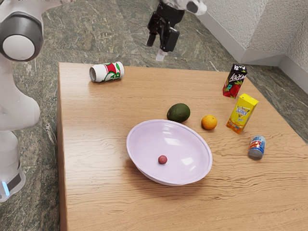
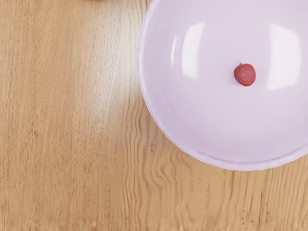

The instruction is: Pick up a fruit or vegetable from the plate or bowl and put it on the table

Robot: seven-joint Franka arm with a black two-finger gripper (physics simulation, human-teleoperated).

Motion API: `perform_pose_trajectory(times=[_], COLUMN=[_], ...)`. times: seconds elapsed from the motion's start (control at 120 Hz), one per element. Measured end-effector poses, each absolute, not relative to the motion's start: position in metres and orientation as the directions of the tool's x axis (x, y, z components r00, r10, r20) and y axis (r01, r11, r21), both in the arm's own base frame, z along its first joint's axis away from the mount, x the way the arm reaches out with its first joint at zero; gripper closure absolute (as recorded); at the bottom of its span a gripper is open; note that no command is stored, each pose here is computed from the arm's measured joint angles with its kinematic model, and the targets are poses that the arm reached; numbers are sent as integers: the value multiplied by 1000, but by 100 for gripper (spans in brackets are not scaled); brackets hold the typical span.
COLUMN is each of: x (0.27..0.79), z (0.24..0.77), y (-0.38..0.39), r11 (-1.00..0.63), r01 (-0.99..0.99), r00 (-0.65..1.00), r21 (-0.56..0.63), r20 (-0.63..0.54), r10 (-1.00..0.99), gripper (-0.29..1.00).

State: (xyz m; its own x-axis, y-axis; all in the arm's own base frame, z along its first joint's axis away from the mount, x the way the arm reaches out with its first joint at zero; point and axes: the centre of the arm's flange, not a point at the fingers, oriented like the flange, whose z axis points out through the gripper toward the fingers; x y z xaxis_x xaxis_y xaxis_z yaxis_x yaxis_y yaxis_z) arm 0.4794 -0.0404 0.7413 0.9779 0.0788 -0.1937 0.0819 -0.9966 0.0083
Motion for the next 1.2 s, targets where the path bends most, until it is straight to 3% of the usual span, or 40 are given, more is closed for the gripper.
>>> perform_pose_trajectory(times=[0.1,0.2,0.617,0.908,1.2], x=[503,507,527,546,544], z=[632,595,612,619,608], y=[-24,-17,-16,-105,-112], r11=[-989,-986,-973,-974,-863], r01=[143,163,228,225,500], r00=[917,901,943,973,859], r21=[-19,-30,-21,7,-69], r20=[-373,-402,-243,-61,-82], r10=[140,161,226,224,505], gripper=[0,0,0,0,0])
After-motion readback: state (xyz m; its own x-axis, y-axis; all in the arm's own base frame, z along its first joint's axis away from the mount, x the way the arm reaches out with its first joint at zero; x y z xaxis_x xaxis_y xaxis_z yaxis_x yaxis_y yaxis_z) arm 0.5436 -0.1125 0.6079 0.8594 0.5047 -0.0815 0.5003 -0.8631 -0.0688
